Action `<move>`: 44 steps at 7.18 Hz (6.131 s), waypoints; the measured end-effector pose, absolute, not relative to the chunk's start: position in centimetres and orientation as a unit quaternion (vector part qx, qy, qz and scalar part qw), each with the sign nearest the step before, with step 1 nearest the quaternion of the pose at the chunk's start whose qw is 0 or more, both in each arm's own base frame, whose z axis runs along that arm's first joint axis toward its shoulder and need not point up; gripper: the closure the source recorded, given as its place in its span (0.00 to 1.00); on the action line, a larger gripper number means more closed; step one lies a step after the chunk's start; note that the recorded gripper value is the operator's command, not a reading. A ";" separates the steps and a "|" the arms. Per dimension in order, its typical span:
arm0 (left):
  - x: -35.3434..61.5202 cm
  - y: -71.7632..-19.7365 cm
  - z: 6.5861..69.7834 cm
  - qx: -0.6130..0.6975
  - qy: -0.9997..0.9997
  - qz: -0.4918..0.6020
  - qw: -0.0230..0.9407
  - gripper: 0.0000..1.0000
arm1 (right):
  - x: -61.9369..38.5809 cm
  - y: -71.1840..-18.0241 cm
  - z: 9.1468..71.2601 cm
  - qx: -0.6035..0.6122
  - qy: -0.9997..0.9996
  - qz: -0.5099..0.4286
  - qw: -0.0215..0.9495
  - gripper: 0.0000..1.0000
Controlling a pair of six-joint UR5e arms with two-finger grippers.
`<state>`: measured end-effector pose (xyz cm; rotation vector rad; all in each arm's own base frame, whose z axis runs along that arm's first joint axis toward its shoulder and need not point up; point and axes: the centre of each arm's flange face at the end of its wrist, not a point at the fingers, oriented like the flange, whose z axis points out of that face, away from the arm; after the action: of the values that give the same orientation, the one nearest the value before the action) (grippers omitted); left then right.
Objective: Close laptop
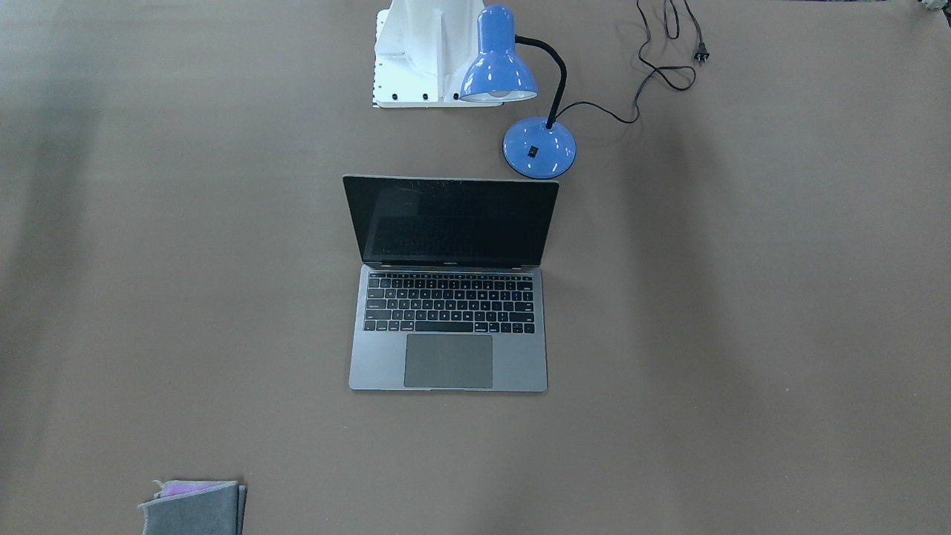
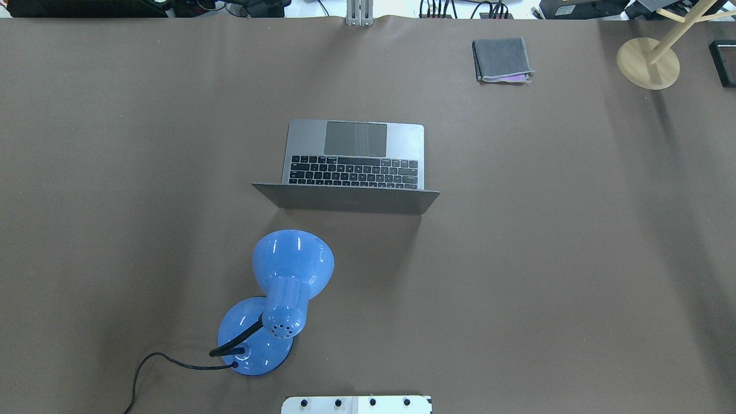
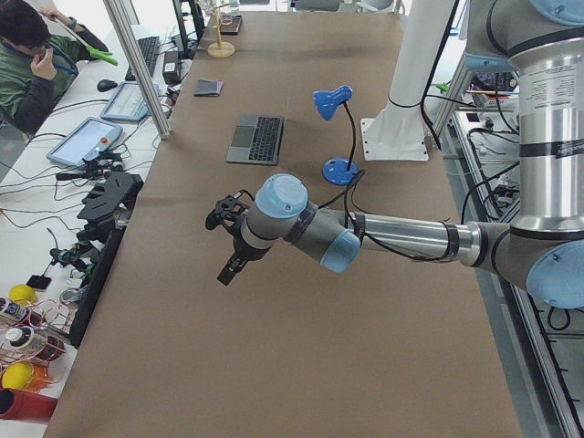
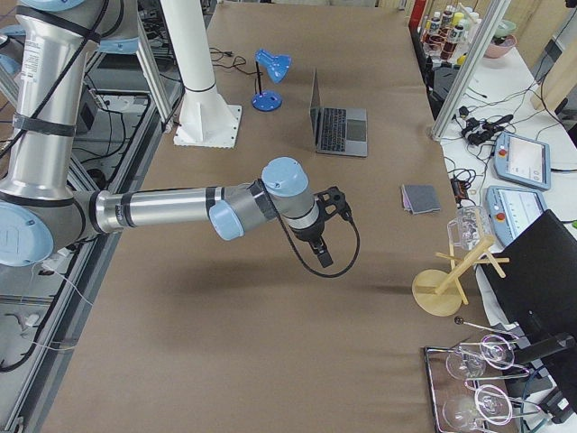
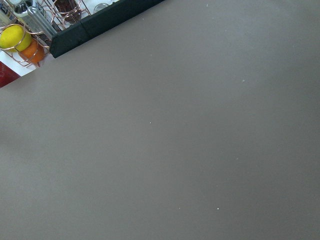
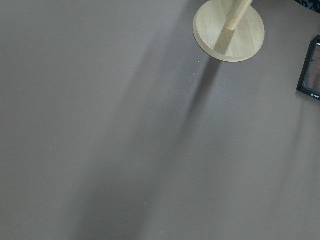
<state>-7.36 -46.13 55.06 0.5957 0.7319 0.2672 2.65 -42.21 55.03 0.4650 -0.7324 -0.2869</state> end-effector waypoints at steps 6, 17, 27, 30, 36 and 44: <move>-0.6 -45.8 50.5 0.301 0.465 0.151 0.819 0.03 | -6.4 -41.3 50.2 0.187 -0.488 -0.046 0.852 0.17; 30.0 -40.4 34.2 0.083 0.685 0.168 0.704 1.00 | -26.3 -32.0 34.8 0.089 -0.607 0.048 0.788 1.00; 38.3 -40.5 27.8 0.056 0.711 0.143 0.686 1.00 | -38.4 -32.0 24.3 0.104 -0.630 0.088 0.765 1.00; 39.0 -41.7 27.7 0.074 0.707 0.119 0.694 1.00 | -38.6 -33.7 25.4 0.107 -0.616 0.103 0.774 1.00; 38.4 -43.9 28.0 0.092 0.700 0.093 0.702 1.00 | -40.0 -35.0 24.6 0.107 -0.607 0.109 0.780 1.00; 37.4 -48.8 27.1 0.101 0.683 0.058 0.721 1.00 | -41.1 -41.9 23.5 0.127 -0.577 0.150 0.793 1.00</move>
<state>37.44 -48.83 27.12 0.2232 1.5087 0.1272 -41.08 -41.89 23.47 0.2724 -1.2418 0.3231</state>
